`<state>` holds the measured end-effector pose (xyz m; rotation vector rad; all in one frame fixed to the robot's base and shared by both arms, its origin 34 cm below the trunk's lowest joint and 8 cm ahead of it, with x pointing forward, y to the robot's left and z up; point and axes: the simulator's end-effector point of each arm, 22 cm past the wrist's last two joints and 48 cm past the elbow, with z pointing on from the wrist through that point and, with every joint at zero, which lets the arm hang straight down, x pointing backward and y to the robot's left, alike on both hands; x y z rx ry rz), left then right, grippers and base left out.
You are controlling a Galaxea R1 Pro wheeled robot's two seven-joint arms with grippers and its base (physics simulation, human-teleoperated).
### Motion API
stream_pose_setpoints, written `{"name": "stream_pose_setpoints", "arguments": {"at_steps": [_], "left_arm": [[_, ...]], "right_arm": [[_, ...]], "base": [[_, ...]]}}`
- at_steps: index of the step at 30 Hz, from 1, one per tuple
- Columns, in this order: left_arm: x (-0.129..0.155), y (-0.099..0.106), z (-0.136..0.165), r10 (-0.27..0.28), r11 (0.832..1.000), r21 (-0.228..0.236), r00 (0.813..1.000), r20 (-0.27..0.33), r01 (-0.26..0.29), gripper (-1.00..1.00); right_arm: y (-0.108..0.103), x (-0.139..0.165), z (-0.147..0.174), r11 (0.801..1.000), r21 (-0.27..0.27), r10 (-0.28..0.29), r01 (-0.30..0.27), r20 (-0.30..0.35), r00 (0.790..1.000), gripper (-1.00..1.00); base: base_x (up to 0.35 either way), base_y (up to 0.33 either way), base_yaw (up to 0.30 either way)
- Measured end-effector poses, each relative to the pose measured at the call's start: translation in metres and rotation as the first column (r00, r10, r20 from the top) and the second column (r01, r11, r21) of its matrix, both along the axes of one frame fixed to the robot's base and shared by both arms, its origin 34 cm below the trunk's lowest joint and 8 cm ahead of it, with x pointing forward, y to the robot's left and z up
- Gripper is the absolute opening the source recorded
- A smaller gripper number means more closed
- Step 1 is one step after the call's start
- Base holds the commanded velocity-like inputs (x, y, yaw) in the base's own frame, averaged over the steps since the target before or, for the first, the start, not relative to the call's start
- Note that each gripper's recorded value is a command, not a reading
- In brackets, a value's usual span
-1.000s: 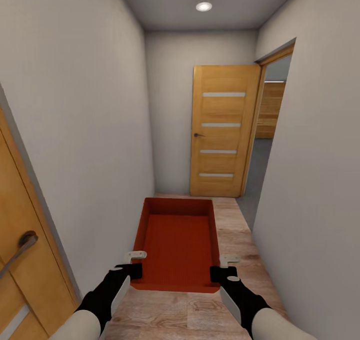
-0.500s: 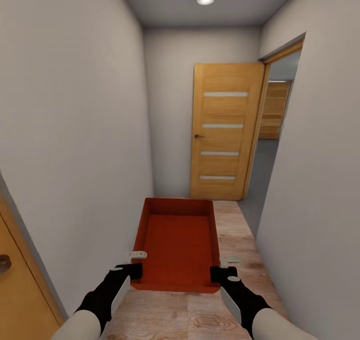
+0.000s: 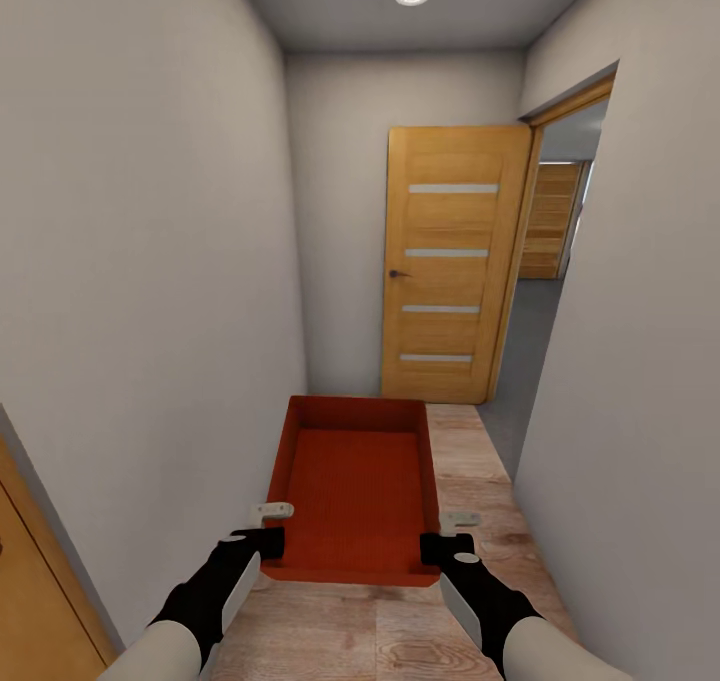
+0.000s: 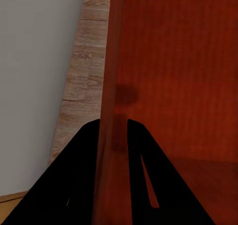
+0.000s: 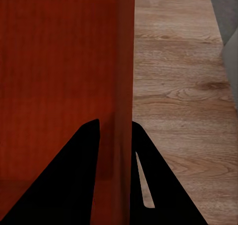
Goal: Move the two storage containers from the living room to the garage. In the garage, place one container on the floor and stack the other container on top of it (either order is fine).
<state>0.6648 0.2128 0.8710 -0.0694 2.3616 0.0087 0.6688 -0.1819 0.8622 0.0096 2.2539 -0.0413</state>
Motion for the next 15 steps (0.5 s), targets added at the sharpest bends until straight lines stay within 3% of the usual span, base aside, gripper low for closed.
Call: {"name": "stream_pose_setpoints", "arguments": {"at_steps": [9,15], "left_arm": [[-0.0002,-0.0004,-0.0001,0.0,1.0,0.0,1.0,-0.001,0.0,-1.0],[-0.0015,-0.0009,-0.0011,-0.001,1.0,0.0,1.0,-0.004,0.001,-1.0]], "right_arm": [[-0.0004,-0.0002,-0.0002,1.0,0.0,0.0,0.0,-0.001,1.0,-1.0],[-0.001,-0.0011,-0.0007,1.0,-0.001,0.001,-0.001,-0.004,1.0,-1.0]], "base": [[0.014,0.0,0.0],[0.261,0.0,0.0]]}}
